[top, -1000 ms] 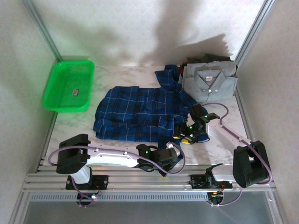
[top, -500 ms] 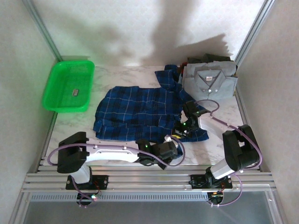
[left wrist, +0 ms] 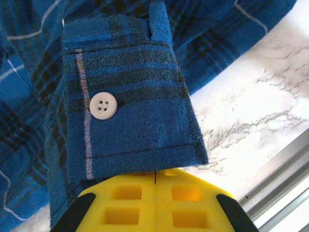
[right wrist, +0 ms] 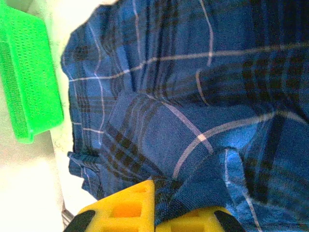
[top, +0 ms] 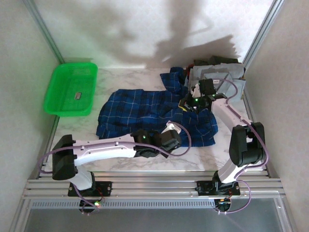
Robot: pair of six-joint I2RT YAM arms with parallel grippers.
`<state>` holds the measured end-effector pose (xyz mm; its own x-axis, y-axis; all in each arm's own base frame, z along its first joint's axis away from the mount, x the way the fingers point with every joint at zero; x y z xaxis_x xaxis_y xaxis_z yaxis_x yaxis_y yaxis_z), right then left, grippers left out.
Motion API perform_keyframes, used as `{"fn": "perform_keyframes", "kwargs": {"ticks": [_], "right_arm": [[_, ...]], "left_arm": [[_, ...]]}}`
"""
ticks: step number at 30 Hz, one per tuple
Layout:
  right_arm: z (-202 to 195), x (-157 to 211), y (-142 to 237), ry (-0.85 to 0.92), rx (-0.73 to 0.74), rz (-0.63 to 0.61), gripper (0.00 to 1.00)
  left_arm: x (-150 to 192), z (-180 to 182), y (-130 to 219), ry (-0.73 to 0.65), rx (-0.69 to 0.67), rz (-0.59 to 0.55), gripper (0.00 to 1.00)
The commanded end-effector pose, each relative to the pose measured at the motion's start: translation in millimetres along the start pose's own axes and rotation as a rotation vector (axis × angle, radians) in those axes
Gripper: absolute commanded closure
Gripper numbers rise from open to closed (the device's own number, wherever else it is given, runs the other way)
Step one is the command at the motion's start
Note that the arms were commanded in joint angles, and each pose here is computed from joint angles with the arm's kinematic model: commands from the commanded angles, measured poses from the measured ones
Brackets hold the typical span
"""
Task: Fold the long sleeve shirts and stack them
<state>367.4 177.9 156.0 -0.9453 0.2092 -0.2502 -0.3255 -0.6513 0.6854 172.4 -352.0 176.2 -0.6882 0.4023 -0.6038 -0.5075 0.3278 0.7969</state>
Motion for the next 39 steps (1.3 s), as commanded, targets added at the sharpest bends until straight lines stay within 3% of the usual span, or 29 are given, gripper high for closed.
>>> {"fn": "perform_keyframes", "kwargs": {"ticks": [1, 4, 7, 8, 9, 10, 12, 13, 17, 21, 24, 28, 30, 39], "right_arm": [[-28, 21, -19, -0.058, 0.032, 0.045, 0.98], [-54, 41, -28, -0.083, 0.087, 0.069, 0.96], [-68, 59, -33, -0.101, 0.103, 0.100, 0.92], [-72, 63, -34, -0.106, 0.111, 0.105, 0.90], [-75, 66, -33, -0.108, 0.119, 0.108, 0.86], [-76, 70, -32, -0.103, 0.124, 0.112, 0.80], [-79, 74, -30, -0.098, 0.138, 0.118, 0.62], [-79, 77, -28, -0.092, 0.141, 0.125, 0.56], [-79, 81, -16, -0.065, 0.171, 0.115, 0.45], [-84, 86, 4, -0.025, 0.269, 0.118, 0.36], [-88, 91, 21, 0.019, 0.344, 0.115, 0.29], [-83, 97, 43, 0.073, 0.368, 0.100, 0.19], [-75, 101, 54, 0.092, 0.350, 0.086, 0.17], [-41, 135, 90, 0.143, 0.198, 0.050, 0.13]], "left_arm": [[57, -10, -19, -0.041, -0.043, 0.100, 0.95], [103, 5, -42, 0.045, -0.108, 0.166, 0.96], [111, 22, -44, 0.177, -0.170, 0.127, 0.85], [109, 27, -43, 0.222, -0.183, 0.111, 0.72], [106, 32, -40, 0.279, -0.190, 0.088, 0.53], [102, 32, -35, 0.335, -0.173, 0.062, 0.41], [88, 30, -21, 0.454, -0.110, 0.003, 0.28], [81, 28, -14, 0.522, -0.063, -0.024, 0.14], [54, 14, 12, 0.791, 0.178, -0.086, 0.01], [46, -9, 16, 0.993, 0.347, 0.008, 0.01], [60, -25, 3, 1.102, 0.360, 0.159, 0.04], [90, -33, -24, 1.192, 0.279, 0.329, 0.16], [97, -26, -31, 1.195, 0.194, 0.342, 0.19], [87, -3, -61, 1.269, 0.058, 0.271, 0.25]]}}
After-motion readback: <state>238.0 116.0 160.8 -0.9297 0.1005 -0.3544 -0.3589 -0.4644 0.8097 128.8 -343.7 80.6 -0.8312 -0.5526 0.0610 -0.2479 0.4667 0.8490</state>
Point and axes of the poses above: each hand's point on the last joint's axis, 136 mm out from that joint toward the fingers, its own y axis back along the fingers, its own z axis along the line the jaws close on, x = y × z, the point moved 2 cm from there along y, back along the fingers, and after that the axes turned 7 degrees about y, right-handed, at the moved point
